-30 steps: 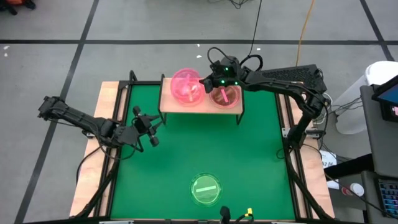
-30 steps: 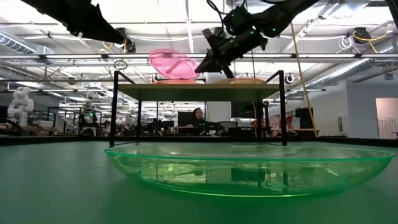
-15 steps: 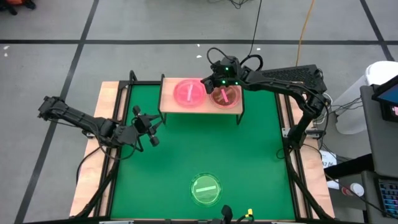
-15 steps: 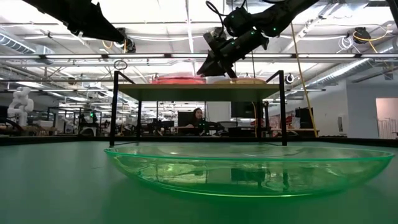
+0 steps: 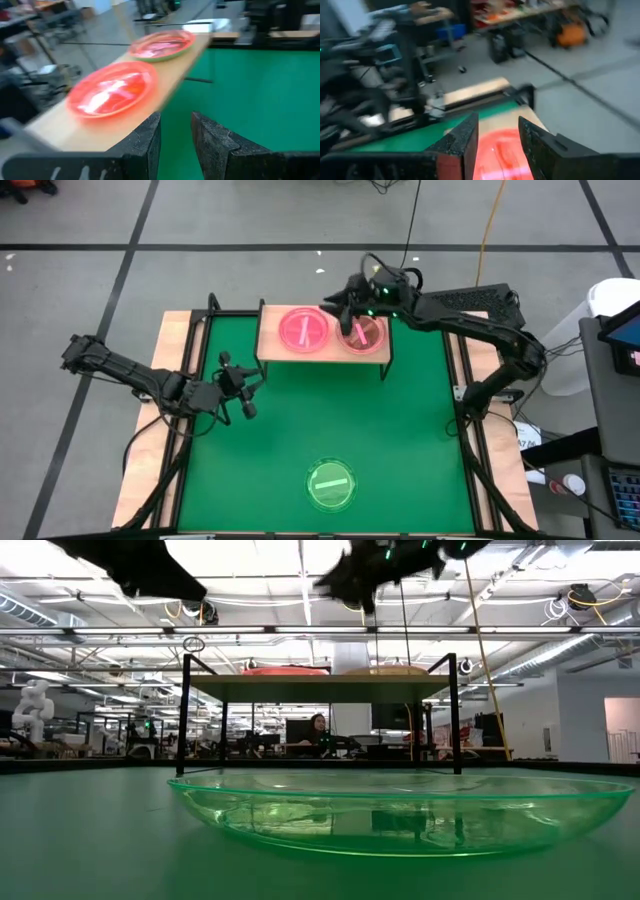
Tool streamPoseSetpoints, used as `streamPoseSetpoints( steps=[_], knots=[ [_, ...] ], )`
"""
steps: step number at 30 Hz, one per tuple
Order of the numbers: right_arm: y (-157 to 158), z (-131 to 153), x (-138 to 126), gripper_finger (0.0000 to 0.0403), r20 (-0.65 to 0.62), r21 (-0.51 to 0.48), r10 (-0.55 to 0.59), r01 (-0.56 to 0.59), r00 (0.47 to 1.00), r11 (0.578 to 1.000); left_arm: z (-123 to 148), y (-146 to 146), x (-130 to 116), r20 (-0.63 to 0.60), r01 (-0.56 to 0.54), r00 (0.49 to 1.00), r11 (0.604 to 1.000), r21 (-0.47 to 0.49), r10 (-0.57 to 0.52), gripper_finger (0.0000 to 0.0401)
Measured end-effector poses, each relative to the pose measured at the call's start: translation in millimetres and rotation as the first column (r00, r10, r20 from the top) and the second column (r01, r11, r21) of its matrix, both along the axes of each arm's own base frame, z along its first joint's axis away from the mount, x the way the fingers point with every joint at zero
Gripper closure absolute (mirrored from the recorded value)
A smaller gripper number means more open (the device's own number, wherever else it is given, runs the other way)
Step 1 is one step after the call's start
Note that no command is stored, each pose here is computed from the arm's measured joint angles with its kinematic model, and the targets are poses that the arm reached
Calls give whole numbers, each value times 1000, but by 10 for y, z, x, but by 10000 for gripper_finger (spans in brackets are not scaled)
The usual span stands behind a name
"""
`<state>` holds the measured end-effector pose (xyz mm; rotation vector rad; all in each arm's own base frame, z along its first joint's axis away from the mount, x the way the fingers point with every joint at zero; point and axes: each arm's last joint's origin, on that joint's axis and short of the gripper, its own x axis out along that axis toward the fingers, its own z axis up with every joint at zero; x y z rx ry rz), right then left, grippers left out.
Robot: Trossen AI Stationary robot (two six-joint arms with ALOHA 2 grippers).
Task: Place and stack plates onto a shelf
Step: Stack the green plate on top of the pink plate on the shelf
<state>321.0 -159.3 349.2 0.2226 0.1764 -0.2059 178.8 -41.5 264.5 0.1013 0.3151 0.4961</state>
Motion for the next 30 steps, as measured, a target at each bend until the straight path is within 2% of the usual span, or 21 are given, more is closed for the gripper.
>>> streamPoseSetpoints(
  steps=[3, 7, 13, 15, 20, 23, 25, 27, 30],
  knots=[
    [332, 206, -53, 278, 17, -127, 100, -97, 995, 987, -25, -71, 90, 16, 57, 998, 998, -25, -56, 288],
    [754, 383, -116, 277, 23, -229, 215, -204, 976, 952, -135, -203, 264, -12, 117, 993, 993, 14, -117, 288],
    [1291, 473, -222, 277, -36, -282, 280, -278, 959, 918, -292, -408, 435, -87, 255, 965, 963, 87, -248, 288],
    [1446, 461, -267, 277, -78, -289, 283, -294, 956, 911, -331, -498, 473, -104, 339, 939, 934, 108, -329, 288],
    [1755, 260, -399, 277, -143, -306, 249, -282, 958, 909, -422, -736, 538, -112, 520, 854, 845, 127, -508, 288],
    [1862, 100, -501, 277, -150, -320, 204, -243, 967, 916, -538, -850, 549, -179, 583, 811, 797, 156, -558, 288],
    [1918, 4, -584, 277, -124, -321, 192, -223, 974, 920, -629, -937, 562, -238, 638, 767, 749, 178, -597, 288],
    [1953, -65, -674, 277, -67, -322, 190, -202, 979, 925, -709, -1066, 613, -316, 723, 687, 660, 205, -654, 288],
    [1965, -161, -810, 277, 22, -325, 202, -184, 979, 928, -782, -1294, 713, -442, 826, 562, 504, 253, -699, 288]
  ],
)
